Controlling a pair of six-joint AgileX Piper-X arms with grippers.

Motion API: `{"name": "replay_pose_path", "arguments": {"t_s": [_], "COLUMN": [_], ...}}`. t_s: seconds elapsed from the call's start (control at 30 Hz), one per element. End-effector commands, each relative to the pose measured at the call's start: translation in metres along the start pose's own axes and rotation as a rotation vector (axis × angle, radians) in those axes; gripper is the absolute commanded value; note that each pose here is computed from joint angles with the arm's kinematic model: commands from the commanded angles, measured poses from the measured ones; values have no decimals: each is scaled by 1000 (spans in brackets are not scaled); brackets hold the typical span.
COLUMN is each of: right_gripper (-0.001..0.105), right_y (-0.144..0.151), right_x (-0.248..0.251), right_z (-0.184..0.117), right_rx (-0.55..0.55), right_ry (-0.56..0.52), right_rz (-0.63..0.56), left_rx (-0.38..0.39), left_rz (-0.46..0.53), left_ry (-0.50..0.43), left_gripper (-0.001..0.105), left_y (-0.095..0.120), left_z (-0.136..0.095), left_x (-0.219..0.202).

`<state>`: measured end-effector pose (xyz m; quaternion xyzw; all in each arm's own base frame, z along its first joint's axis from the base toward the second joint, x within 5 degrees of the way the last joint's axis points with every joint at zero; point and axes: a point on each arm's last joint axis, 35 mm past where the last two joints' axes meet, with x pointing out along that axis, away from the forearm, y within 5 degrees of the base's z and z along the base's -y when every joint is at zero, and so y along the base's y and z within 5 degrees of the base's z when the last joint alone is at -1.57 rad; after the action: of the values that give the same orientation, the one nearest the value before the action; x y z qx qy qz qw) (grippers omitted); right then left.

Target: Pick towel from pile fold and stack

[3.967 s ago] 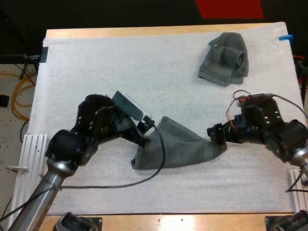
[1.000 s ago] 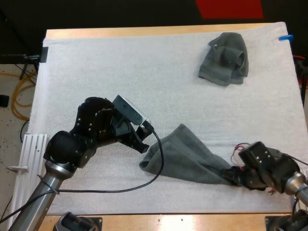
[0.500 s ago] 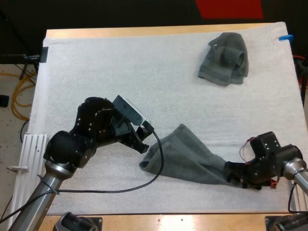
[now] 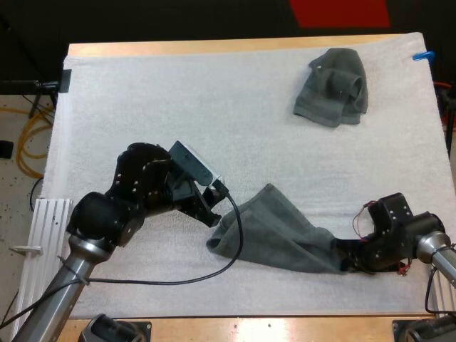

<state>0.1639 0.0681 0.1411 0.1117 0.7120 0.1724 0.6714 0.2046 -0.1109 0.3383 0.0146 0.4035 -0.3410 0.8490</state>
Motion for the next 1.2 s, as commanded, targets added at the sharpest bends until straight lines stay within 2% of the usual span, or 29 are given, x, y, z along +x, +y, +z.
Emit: {"name": "replay_pose_path", "arguments": {"t_s": [0.0,0.13,0.23,0.33,0.47,0.6,0.83,1.17], "right_gripper": [0,0,0,0,0,0,0,0], "right_y": [-1,-2,-1,0,0,0,0,0], "right_x": [0,-3,-7,-9,-9,-9,-9,-9], "right_z": [-2,-7,-8,-9,-9,-9,-9,-12], "right_rx": [-19,-59,-66,-70,-71,-71,-69,-63], "right_ry": [10,21,4,-8,-9,-9,-3,23], "right_rz": [-22,-99,-97,-94,-88,-88,-88,-71], "left_rx": [6,-1,32,98,151,184,192,192], "left_rz": [-9,-8,4,42,60,61,71,85], "left_ry": [6,52,76,123,207,280,389,461], "left_gripper": [58,58,58,60,70,71,71,71], "left_y": [1,7,11,14,6,-2,0,7], "left_z": [1,8,16,24,31,34,33,34], "left_x": [4,23,37,58,93,130,192,242]}}
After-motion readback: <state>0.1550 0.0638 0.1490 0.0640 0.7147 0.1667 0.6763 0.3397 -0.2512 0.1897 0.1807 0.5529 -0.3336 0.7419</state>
